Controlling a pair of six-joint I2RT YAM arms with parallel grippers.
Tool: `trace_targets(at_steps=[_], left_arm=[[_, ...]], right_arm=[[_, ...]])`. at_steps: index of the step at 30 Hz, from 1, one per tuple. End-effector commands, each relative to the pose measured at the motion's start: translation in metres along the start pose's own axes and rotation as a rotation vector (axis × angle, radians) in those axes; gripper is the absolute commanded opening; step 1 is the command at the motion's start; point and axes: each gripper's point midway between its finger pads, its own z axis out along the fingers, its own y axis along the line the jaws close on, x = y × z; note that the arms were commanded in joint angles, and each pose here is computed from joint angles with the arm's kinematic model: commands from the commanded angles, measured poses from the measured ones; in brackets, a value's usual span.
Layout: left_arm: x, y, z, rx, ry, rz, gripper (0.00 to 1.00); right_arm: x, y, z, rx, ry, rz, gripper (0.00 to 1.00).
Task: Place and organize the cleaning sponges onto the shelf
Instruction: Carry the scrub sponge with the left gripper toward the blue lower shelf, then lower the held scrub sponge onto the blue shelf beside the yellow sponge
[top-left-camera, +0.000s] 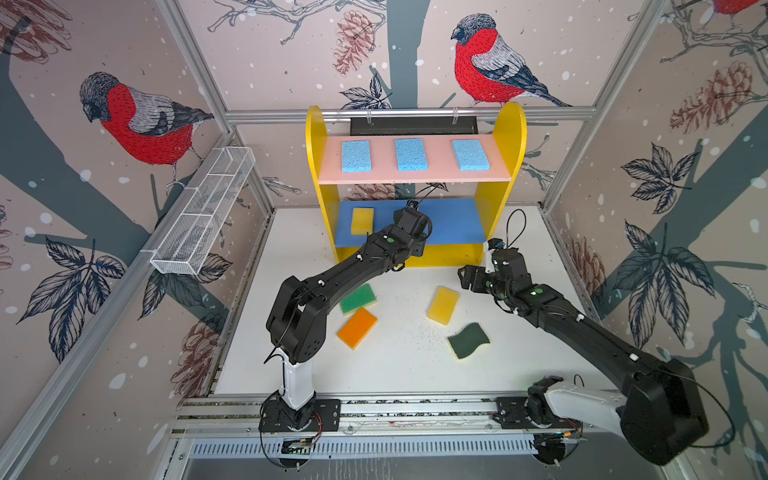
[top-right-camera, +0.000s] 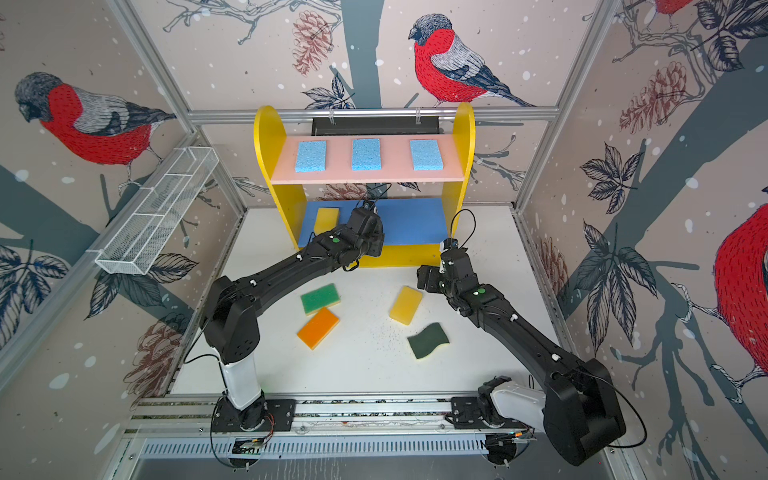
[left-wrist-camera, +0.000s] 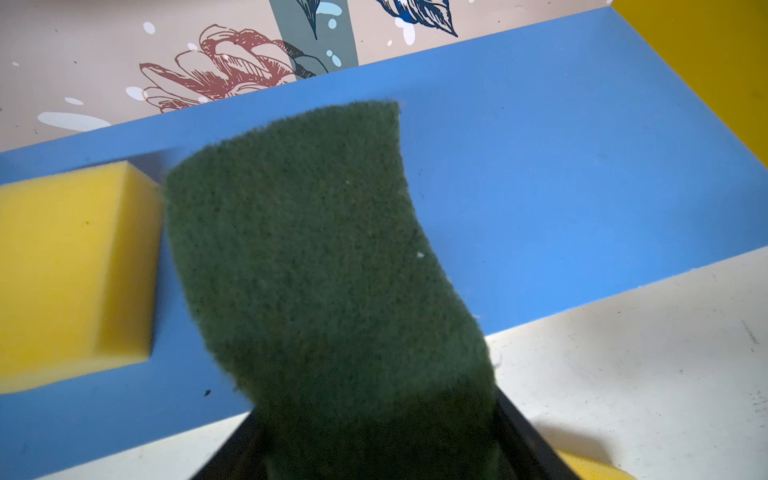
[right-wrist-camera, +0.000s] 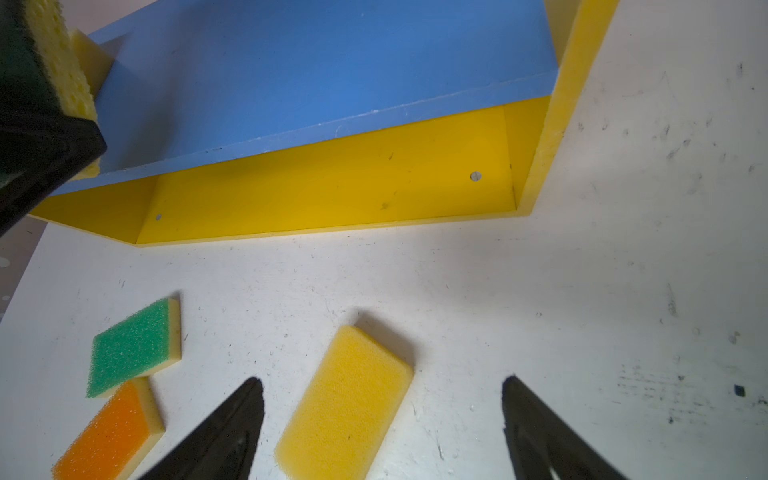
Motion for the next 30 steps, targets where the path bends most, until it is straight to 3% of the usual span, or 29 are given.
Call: trace_targets(at_steps=[1,30], left_arm=[[-0.016,-0.001,0.0,-0.003,-0.058,0.007,0.67],[-0.025,0.008,0.03,-0.04,-0.113,0.047,0.67]], right_arm=[[-0.007,0.006,0.0,-0.019,-0.017,-0.01,0.89],[-0.012,0.014,-0.001,-0.056,-0.021,0.024,0.89]])
